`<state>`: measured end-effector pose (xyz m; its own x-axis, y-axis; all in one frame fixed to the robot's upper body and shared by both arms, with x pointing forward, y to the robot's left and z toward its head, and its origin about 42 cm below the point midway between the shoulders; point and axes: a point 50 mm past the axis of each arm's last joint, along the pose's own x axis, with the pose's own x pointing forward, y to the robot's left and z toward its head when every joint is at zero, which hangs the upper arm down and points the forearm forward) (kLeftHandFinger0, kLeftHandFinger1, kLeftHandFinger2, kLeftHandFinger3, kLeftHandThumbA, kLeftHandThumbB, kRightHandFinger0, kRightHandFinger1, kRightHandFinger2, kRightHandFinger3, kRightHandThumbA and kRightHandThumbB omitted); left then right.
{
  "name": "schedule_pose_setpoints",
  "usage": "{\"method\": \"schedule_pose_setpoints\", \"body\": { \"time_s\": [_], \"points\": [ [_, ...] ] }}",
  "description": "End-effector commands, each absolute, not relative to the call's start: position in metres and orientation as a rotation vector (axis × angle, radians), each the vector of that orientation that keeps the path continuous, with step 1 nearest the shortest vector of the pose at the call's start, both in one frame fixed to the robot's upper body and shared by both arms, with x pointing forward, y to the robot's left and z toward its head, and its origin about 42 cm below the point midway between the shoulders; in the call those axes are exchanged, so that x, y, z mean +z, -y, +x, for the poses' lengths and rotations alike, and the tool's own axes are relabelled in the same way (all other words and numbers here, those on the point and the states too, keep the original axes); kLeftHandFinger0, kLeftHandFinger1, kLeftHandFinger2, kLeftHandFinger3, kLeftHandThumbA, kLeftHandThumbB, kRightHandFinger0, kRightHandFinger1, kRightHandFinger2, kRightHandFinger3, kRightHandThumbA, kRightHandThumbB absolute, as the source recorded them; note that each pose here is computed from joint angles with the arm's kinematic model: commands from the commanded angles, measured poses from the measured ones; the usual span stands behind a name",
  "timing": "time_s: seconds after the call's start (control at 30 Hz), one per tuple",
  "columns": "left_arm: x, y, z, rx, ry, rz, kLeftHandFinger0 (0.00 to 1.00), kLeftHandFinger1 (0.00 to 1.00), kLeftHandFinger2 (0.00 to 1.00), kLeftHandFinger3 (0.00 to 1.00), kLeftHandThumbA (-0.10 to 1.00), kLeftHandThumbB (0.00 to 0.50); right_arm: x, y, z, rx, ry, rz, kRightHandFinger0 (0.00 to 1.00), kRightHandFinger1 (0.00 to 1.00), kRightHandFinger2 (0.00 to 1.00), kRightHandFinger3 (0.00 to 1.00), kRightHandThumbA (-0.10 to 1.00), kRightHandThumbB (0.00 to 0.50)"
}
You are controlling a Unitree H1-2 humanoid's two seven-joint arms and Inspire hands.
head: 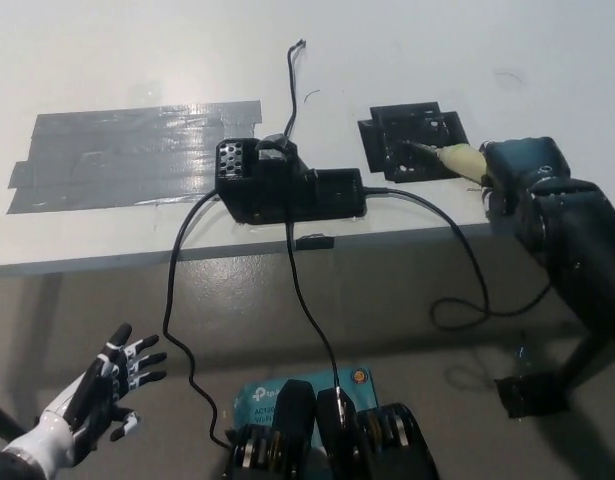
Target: The robot uses its right hand to grab and lift the soldering gun kept on the middle of the table and puts it in its base
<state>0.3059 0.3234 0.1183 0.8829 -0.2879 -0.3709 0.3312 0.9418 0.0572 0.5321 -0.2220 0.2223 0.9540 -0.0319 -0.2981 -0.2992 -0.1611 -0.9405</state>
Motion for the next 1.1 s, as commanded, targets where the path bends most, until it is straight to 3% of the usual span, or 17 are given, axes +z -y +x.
{"method": "schedule_pose_setpoints", "body": {
  "time_s": [0.0, 0.07, 0.1, 0.13, 0.27, 0.33, 0.4, 0.5, 0.53, 0.6, 0.67, 0.7, 0.73, 0.83, 0.9, 0.97, 1.07],
  "points": [
    [0.135, -0.324, 0.315, -0.360, -0.299, 0.176, 0.86, 0.95, 0.99, 1.00, 1.00, 0.355, 0.191, 0.247, 0.523, 0.255, -0.330, -1.843, 0.00, 0.23, 0.23, 0.56, -0.08, 0.388],
    [0.135, -0.323, 0.316, -0.363, -0.297, 0.169, 0.87, 0.96, 0.98, 1.00, 1.00, 0.349, 0.189, 0.248, 0.522, 0.248, -0.307, -1.861, 0.03, 0.28, 0.30, 0.64, -0.10, 0.329],
    [0.135, -0.323, 0.316, -0.366, -0.300, 0.169, 0.89, 0.97, 0.99, 1.00, 1.00, 0.351, 0.188, 0.247, 0.520, 0.248, -0.295, -1.874, 0.01, 0.31, 0.41, 0.80, -0.10, 0.170],
    [0.135, -0.323, 0.316, -0.366, -0.301, 0.166, 0.89, 0.98, 0.99, 1.00, 1.00, 0.344, 0.188, 0.246, 0.519, 0.251, -0.290, -1.884, 0.01, 0.34, 0.48, 0.80, -0.10, 0.121],
    [0.135, -0.322, 0.316, -0.367, -0.303, 0.171, 0.90, 0.98, 0.98, 1.00, 1.00, 0.331, 0.185, 0.245, 0.516, 0.264, -0.265, -1.918, 0.00, 0.33, 0.54, 0.77, -0.08, 0.055],
    [0.134, -0.321, 0.317, -0.367, -0.302, 0.175, 0.91, 0.98, 0.98, 1.00, 1.00, 0.330, 0.184, 0.245, 0.515, 0.268, -0.253, -1.925, 0.00, 0.33, 0.54, 0.66, -0.02, 0.002],
    [0.135, -0.322, 0.317, -0.372, -0.305, 0.175, 0.92, 0.99, 0.98, 1.00, 1.00, 0.312, 0.185, 0.245, 0.514, 0.264, -0.201, -1.938, 0.04, 0.35, 0.55, 0.57, -0.01, 0.000],
    [0.134, -0.322, 0.318, -0.370, -0.307, 0.172, 0.92, 0.99, 0.99, 1.00, 1.00, 0.318, 0.191, 0.245, 0.516, 0.269, -0.169, -1.948, 0.03, 0.34, 0.54, 0.56, 0.02, 0.000],
    [0.134, -0.322, 0.318, -0.367, -0.302, 0.175, 0.90, 0.98, 0.98, 1.00, 1.00, 0.322, 0.198, 0.245, 0.516, 0.255, -0.121, -1.924, 0.00, 0.28, 0.50, 0.44, 0.09, 0.000],
    [0.132, -0.322, 0.317, -0.372, -0.303, 0.169, 0.90, 0.98, 0.98, 1.00, 1.00, 0.311, 0.204, 0.246, 0.519, 0.262, -0.114, -1.869, 0.00, 0.35, 0.62, 0.34, 0.03, 0.000],
    [0.131, -0.323, 0.315, -0.369, -0.306, 0.171, 0.91, 0.98, 0.98, 1.00, 1.00, 0.308, 0.209, 0.246, 0.521, 0.265, -0.112, -1.788, 0.05, 0.45, 0.72, 0.33, 0.10, 0.000],
    [0.131, -0.324, 0.314, -0.370, -0.306, 0.173, 0.91, 0.98, 0.98, 1.00, 1.00, 0.307, 0.210, 0.245, 0.521, 0.273, -0.101, -1.775, 0.05, 0.45, 0.72, 0.33, 0.10, 0.000],
    [0.129, -0.325, 0.311, -0.368, -0.308, 0.175, 0.91, 0.98, 0.98, 1.00, 1.00, 0.306, 0.216, 0.245, 0.521, 0.311, -0.066, -1.709, 0.05, 0.45, 0.71, 0.26, -0.09, 0.000],
    [0.124, -0.328, 0.306, -0.366, -0.318, 0.174, 0.92, 0.99, 0.98, 1.00, 1.00, 0.322, 0.219, 0.244, 0.520, 0.353, 0.010, -1.640, 0.01, 0.41, 0.66, 0.11, -0.10, 0.000],
    [0.123, -0.329, 0.304, -0.368, -0.321, 0.178, 0.92, 0.99, 0.99, 1.00, 1.00, 0.323, 0.227, 0.244, 0.519, 0.353, 0.038, -1.623, 0.07, 0.46, 0.71, 0.14, -0.10, 0.000],
    [0.123, -0.329, 0.303, -0.364, -0.328, 0.174, 0.92, 0.99, 1.00, 1.00, 1.00, 0.337, 0.235, 0.245, 0.518, 0.329, 0.081, -1.548, 0.00, 0.38, 0.60, 0.00, -0.10, 0.000],
    [0.122, -0.331, 0.301, -0.356, -0.337, 0.179, 0.92, 0.99, 1.00, 1.00, 1.00, 0.336, 0.248, 0.244, 0.516, 0.309, 0.150, -1.531, 0.00, 0.36, 0.65, 0.09, -0.10, 0.000]
  ]
}}
